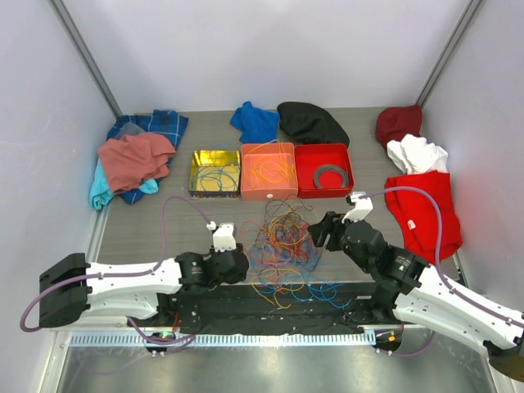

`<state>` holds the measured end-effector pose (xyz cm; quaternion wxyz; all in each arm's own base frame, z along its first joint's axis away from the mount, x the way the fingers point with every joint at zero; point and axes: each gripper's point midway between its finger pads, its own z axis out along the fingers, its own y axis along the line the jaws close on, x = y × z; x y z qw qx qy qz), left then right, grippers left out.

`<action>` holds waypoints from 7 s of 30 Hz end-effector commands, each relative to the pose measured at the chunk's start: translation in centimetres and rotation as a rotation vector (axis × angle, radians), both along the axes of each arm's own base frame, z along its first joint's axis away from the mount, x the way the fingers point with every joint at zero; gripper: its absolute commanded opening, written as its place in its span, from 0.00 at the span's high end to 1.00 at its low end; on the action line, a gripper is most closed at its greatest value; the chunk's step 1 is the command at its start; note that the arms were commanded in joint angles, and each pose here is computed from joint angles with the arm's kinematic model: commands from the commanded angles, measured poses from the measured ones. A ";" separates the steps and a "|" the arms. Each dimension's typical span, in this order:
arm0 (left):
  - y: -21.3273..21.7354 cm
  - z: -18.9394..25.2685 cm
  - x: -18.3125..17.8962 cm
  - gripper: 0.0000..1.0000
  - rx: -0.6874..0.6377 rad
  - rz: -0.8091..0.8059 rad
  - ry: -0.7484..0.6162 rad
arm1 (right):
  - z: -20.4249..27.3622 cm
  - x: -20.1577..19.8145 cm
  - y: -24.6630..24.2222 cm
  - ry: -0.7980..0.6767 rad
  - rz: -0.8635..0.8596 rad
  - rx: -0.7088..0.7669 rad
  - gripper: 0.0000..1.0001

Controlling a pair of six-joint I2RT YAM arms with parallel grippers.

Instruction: Untangle the cables

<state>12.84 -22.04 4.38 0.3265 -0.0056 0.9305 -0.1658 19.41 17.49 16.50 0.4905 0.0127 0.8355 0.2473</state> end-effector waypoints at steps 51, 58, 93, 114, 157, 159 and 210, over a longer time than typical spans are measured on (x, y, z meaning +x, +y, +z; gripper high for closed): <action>5.7 31.8 6.2 1.00 -0.123 0.135 -0.659 | 3.2 0.6 1.8 -0.078 0.051 0.072 0.37; 7.3 43.3 7.1 1.00 -0.134 0.166 -0.875 | 4.5 0.8 2.1 -0.108 0.066 0.074 0.37; 7.9 37.6 19.2 1.00 0.050 0.265 -0.719 | 5.5 0.2 1.2 -0.145 0.076 0.082 0.38; 8.9 24.7 31.6 1.00 0.025 0.379 -0.462 | 4.2 0.4 -0.9 -0.171 0.031 -0.015 0.37; -14.7 15.8 5.9 0.44 -0.161 -0.413 -0.311 | 8.0 1.5 -5.7 -0.231 -0.239 0.041 0.38; -17.5 14.4 2.2 0.45 -0.155 -0.541 -0.298 | 8.7 1.3 -6.6 -0.248 -0.263 0.057 0.38; -28.9 -0.1 -2.1 0.74 -0.052 -0.825 -0.157 | 9.4 -0.1 -9.6 -0.239 -0.326 0.059 0.38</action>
